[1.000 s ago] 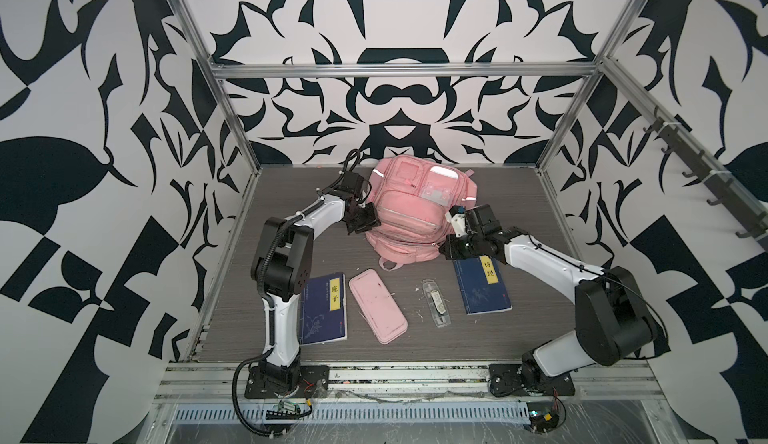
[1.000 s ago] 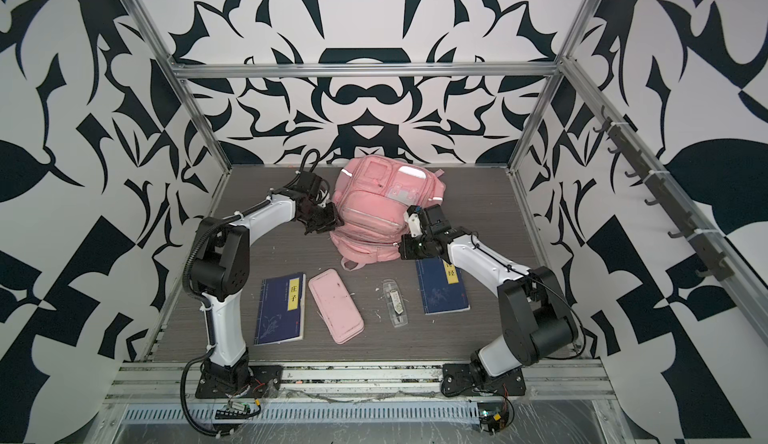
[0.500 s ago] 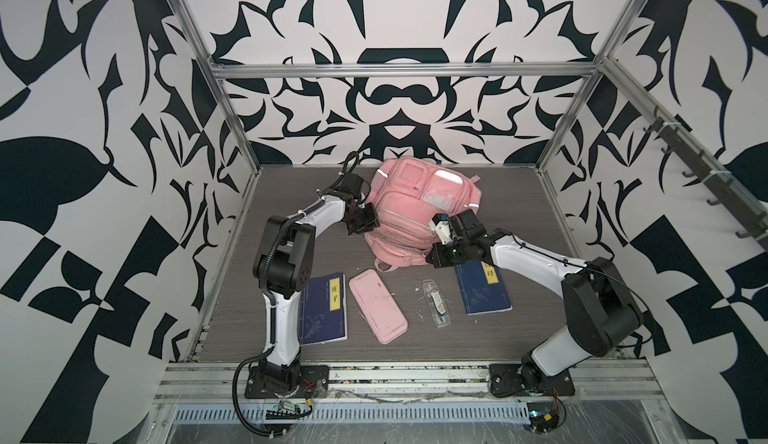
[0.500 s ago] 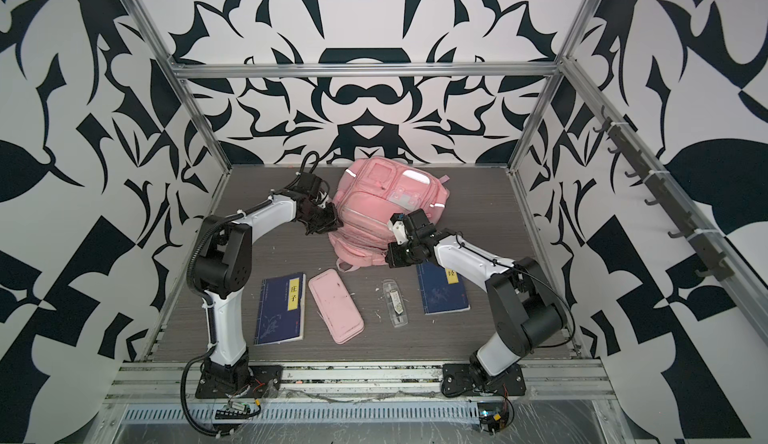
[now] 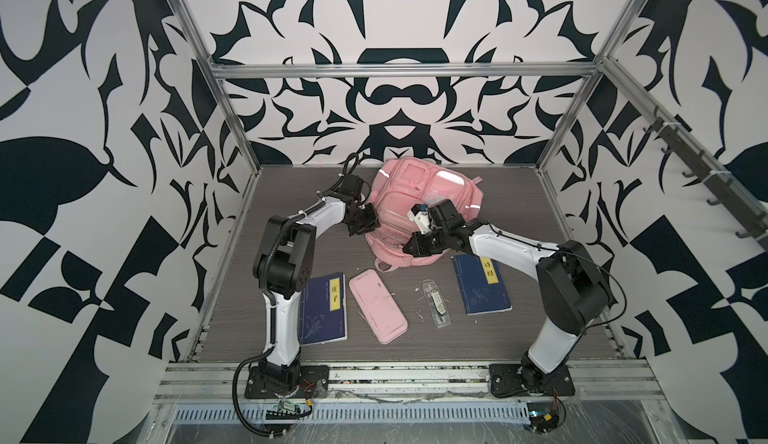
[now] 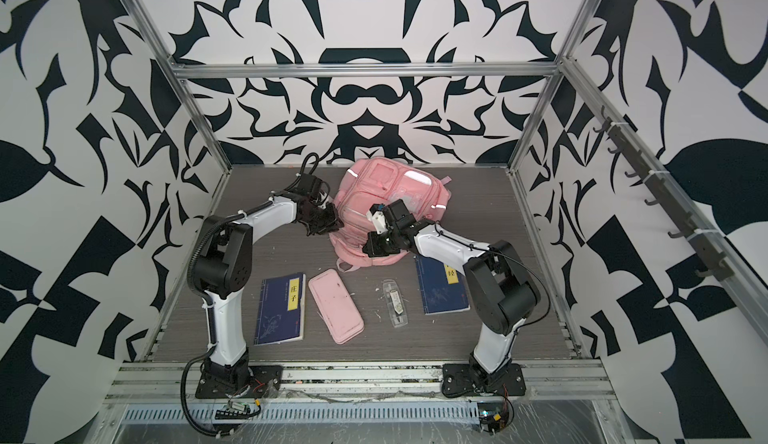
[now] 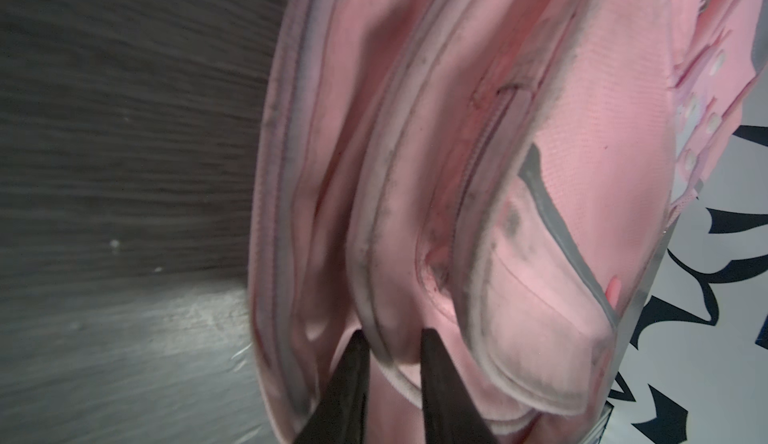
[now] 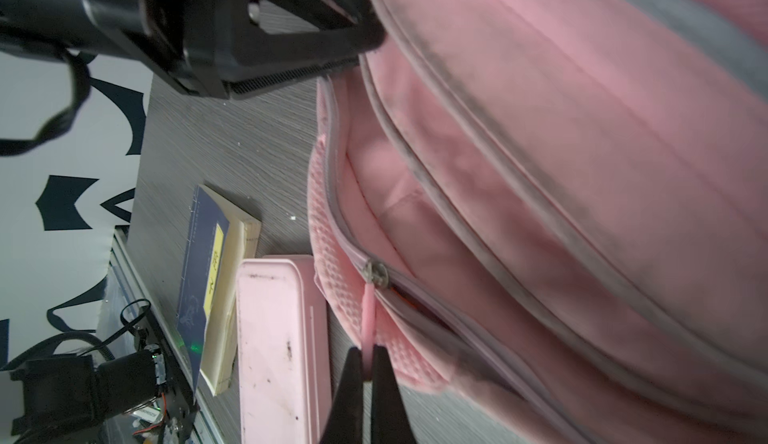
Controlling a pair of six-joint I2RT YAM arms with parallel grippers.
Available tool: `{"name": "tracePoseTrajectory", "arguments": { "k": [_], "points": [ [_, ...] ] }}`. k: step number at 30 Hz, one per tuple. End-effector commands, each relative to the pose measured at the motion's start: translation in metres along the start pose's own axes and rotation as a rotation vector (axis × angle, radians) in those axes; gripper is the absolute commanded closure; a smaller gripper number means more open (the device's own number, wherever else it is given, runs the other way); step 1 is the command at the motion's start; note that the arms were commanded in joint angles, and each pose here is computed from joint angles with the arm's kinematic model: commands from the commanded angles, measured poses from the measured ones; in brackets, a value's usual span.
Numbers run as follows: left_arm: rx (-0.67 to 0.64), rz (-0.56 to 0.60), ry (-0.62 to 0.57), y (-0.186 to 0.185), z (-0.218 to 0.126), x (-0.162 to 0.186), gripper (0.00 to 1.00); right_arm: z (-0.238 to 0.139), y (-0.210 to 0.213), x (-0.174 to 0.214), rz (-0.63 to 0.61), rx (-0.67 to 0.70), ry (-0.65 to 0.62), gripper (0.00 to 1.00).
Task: Pack the student bag
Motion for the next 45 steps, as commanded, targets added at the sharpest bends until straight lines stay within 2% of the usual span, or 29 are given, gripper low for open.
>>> {"name": "tracePoseTrajectory", "arguments": {
  "k": [1,9,16,21,32,40,45],
  "points": [
    [0.048,0.018,0.031,-0.011,-0.005,0.011,0.75,0.002,0.033,-0.036,-0.071,-0.100,-0.088,1.00],
    [0.042,0.034,-0.004,-0.014,-0.017,0.004,0.72,0.004,0.034,-0.030,-0.083,-0.087,-0.069,1.00],
    [0.046,0.043,-0.066,-0.018,-0.032,-0.020,0.61,-0.011,0.036,-0.014,-0.091,-0.071,-0.073,1.00],
    [0.029,0.082,-0.110,-0.030,-0.035,-0.038,0.60,-0.024,0.032,-0.001,-0.090,-0.037,-0.070,1.00],
    [0.042,0.132,-0.038,-0.049,-0.002,-0.061,0.60,-0.050,0.008,0.021,-0.051,0.039,-0.060,1.00],
    [0.097,0.232,0.061,-0.064,0.015,-0.044,0.60,-0.056,-0.003,0.025,-0.036,0.062,-0.061,1.00],
    [0.122,0.277,0.064,-0.072,0.015,-0.036,0.60,-0.058,-0.006,0.027,-0.030,0.064,-0.059,1.00]
  ]
}}
Point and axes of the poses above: each gripper's point midway between its finger pads, its own z axis out along the fingers, its own y axis along the line the jaws close on, x = y × z, the point moved 6 cm from there along -z, back along the fingers, and after that the axes turned 13 degrees about -z, right-handed, at the moved point
